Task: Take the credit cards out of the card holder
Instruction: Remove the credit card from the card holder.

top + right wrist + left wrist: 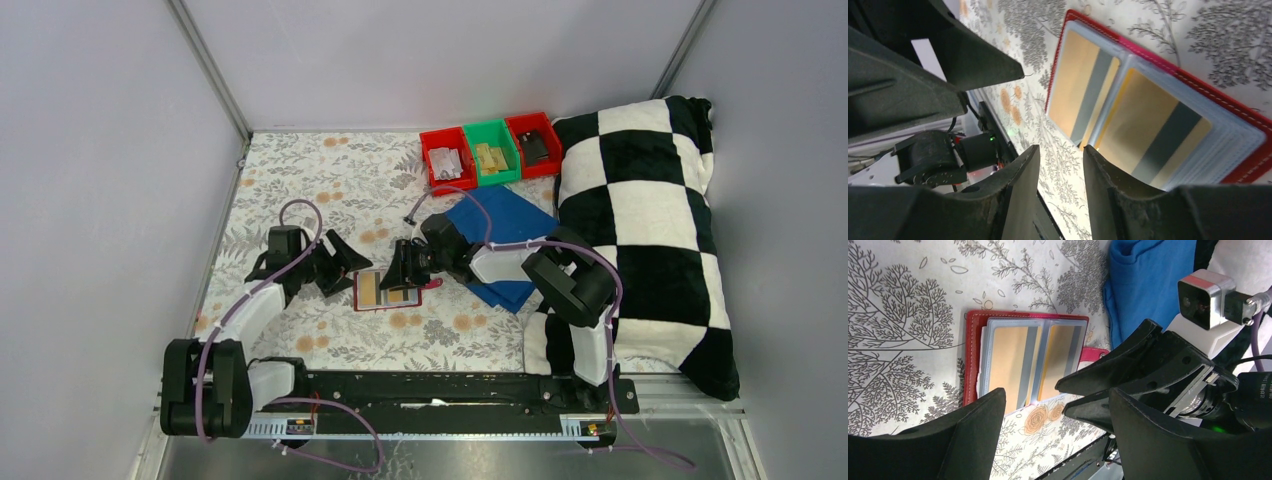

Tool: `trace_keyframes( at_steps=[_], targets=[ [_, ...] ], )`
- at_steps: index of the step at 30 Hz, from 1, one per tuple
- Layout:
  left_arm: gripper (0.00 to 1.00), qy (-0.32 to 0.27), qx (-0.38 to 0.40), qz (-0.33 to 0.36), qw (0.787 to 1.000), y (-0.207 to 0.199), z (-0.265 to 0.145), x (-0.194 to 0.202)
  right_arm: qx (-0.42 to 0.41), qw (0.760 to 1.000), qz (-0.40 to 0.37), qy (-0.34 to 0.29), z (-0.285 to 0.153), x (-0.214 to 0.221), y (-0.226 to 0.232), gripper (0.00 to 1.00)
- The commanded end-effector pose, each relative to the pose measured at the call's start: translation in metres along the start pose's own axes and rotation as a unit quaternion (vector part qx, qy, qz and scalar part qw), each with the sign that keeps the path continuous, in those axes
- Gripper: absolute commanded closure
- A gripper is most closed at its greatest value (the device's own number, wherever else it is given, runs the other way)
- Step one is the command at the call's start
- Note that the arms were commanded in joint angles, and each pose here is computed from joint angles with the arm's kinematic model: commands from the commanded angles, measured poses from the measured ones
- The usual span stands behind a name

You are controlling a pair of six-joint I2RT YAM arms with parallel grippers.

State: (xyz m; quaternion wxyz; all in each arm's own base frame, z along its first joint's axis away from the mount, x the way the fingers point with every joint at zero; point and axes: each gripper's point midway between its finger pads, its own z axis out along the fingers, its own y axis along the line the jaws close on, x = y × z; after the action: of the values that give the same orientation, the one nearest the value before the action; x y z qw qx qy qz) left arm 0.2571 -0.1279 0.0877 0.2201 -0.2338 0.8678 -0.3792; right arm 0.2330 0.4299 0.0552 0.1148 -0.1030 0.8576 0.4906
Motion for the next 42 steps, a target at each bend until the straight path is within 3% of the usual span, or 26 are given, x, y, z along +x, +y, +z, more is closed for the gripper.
trace_keyframes(
  at_steps=[1,12,21,29,42],
  targets=[
    [0.21,0.009,0.028,0.005,1.000,-0.007,0.008,0.002,0.031,0.999,0.010,-0.015,0.005,-0.011,-0.008,0.56],
    [0.23,0.021,-0.013,-0.001,1.000,0.017,0.026,0.002,0.050,0.998,0.028,-0.022,0.014,-0.017,-0.018,0.66],
    [0.49,0.024,-0.015,-0.006,1.000,0.022,0.028,0.008,0.059,0.997,0.048,-0.020,0.024,-0.019,-0.026,0.76],
    [0.59,0.042,-0.047,-0.014,0.998,0.039,0.035,0.018,0.097,0.992,0.071,-0.030,0.020,-0.014,-0.045,0.75],
    [0.63,0.058,-0.051,-0.020,0.997,0.046,0.043,0.035,0.090,0.991,0.091,-0.022,0.025,-0.008,-0.051,0.73]
  ],
)
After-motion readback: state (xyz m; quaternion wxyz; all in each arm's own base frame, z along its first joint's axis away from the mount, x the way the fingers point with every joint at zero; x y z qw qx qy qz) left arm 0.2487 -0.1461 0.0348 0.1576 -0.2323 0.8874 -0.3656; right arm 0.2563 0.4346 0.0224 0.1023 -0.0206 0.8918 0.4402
